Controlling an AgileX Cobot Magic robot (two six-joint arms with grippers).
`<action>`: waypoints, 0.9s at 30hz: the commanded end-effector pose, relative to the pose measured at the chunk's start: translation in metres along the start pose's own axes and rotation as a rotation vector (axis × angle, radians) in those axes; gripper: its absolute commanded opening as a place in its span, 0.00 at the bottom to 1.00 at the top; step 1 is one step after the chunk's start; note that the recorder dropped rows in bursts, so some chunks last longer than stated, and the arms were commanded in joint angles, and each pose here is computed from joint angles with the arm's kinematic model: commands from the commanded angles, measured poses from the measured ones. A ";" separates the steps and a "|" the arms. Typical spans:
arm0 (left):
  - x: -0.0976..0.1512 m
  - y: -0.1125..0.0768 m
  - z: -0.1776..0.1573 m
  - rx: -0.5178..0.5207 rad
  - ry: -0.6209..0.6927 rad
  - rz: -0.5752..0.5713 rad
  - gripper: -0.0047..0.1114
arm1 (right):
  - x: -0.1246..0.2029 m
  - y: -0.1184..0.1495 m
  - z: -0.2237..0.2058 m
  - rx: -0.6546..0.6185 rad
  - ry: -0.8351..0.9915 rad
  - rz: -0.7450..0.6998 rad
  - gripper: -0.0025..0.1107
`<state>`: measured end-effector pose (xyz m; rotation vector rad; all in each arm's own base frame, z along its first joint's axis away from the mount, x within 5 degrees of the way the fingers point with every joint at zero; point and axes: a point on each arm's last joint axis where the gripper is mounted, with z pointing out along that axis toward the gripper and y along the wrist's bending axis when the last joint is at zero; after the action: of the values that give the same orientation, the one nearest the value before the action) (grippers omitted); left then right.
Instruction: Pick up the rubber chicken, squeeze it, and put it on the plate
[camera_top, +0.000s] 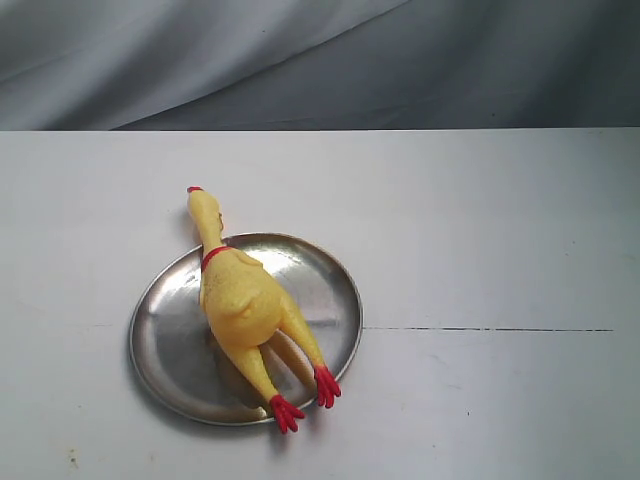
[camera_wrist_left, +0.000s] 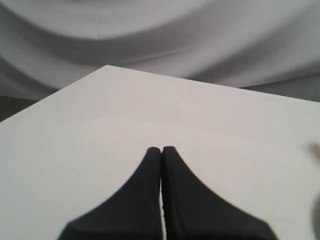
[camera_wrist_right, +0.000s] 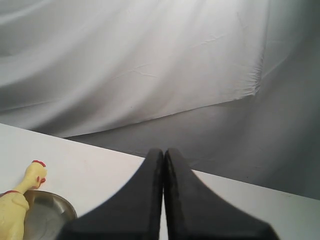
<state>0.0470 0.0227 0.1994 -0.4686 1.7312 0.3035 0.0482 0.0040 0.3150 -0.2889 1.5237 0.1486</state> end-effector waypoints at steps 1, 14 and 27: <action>0.011 0.000 0.003 0.011 0.027 -0.011 0.04 | 0.001 0.000 -0.001 0.006 -0.003 0.001 0.02; 0.015 -0.002 0.005 0.061 0.028 0.013 0.04 | 0.001 0.000 -0.001 0.006 -0.003 0.001 0.02; 0.015 -0.002 0.005 0.061 0.029 0.011 0.04 | 0.001 0.000 -0.001 0.006 -0.003 0.001 0.02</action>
<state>0.0495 0.0208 0.1834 -0.4231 1.7850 0.2576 0.0482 0.0040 0.3150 -0.2889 1.5237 0.1486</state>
